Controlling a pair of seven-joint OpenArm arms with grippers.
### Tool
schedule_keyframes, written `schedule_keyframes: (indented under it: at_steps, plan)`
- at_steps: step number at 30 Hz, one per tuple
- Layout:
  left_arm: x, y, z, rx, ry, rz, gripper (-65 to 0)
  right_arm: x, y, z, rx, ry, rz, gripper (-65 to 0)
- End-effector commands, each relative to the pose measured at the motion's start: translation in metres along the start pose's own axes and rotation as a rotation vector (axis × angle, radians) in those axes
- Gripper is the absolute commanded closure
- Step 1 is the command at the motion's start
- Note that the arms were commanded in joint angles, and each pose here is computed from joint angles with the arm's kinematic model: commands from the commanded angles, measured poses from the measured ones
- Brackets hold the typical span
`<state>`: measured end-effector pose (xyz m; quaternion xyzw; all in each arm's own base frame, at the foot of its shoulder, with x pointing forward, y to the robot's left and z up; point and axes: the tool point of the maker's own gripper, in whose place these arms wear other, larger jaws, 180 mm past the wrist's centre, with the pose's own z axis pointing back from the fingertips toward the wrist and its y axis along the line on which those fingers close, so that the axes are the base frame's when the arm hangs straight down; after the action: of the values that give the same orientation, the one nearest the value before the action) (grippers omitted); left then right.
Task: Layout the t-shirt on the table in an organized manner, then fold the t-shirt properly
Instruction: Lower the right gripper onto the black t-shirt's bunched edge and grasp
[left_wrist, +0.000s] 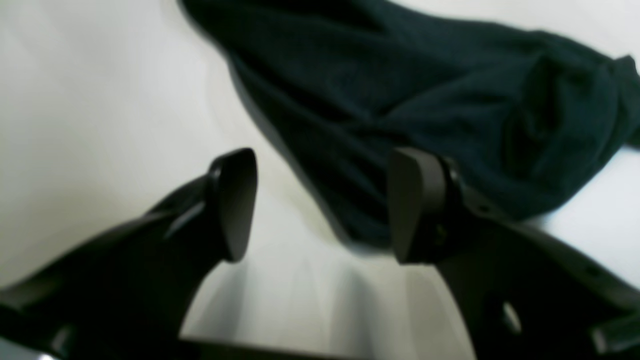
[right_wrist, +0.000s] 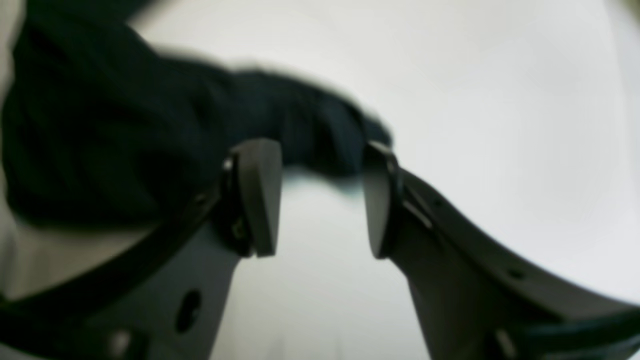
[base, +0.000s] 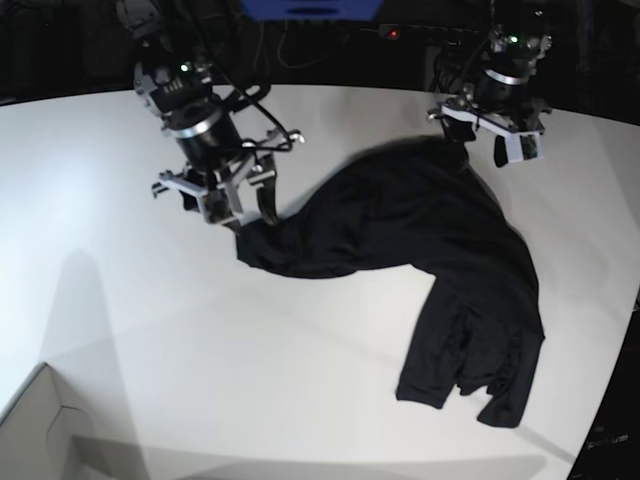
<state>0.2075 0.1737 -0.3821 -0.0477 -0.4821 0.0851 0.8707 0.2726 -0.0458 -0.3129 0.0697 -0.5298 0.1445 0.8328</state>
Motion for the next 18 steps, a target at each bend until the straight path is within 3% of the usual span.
schedule_keyframes:
  at_steps: [1,8,18]
  plan:
    - [0.011,-0.001,0.001,-0.007,-0.041,-0.007,-39.8,0.005,-0.002,-0.006,-0.004,-0.015,0.005,-27.6]
    - [0.007,0.0,0.004,-0.002,-0.03,-0.007,-39.8,0.0,-0.009,-0.05,-0.013,0.018,0.025,-30.8]
    - [-0.004,0.001,0.02,0.0,0.003,-0.01,-39.8,-0.003,0.013,-0.087,0.058,0.055,0.101,-34.9]
